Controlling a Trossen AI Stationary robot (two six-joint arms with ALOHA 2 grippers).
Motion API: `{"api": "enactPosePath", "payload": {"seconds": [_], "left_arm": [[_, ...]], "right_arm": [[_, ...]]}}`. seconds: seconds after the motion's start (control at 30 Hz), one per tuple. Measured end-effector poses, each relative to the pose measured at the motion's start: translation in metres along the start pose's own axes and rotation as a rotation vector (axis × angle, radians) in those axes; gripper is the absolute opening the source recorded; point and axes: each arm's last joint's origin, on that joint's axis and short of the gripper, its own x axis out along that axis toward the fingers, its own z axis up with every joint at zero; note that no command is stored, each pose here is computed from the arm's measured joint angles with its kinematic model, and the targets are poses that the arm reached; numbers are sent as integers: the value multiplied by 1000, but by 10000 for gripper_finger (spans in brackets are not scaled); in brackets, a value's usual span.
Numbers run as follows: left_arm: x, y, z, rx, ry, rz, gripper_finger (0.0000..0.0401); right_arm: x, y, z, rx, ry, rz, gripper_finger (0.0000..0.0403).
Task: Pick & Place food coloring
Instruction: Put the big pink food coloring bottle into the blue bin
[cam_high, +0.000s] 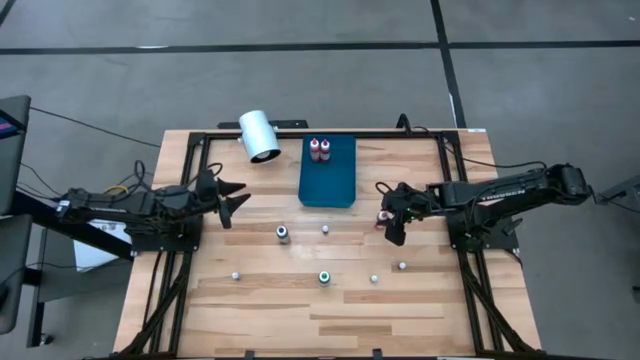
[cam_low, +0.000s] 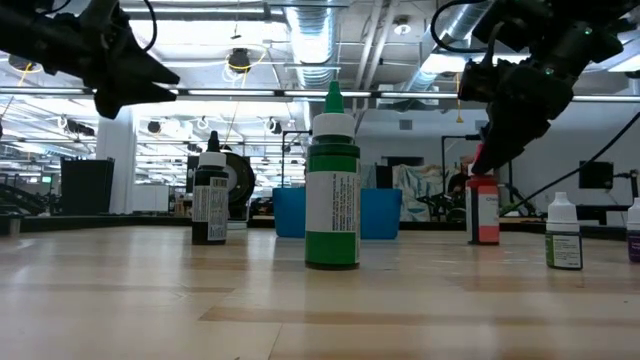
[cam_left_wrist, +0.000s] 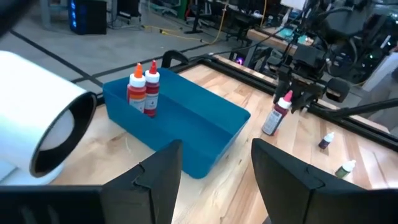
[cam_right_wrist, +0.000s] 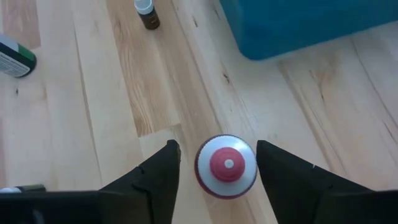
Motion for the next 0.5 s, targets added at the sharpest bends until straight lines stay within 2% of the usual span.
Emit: {"api": "enactPosePath", "payload": {"seconds": [0.27,0.4,0.5], "left_arm": [[-7,5,-1,-3,-6,18,185],[-8,8,-9,-18,-16,14,185],[-8,12,-17,-44,-26,9,185]], "right_arm": [[0,0,0,15,-3,-1,111],[0,0,0,24,-3,-3,106],[-2,-2,3,78,6,-19,106]]}}
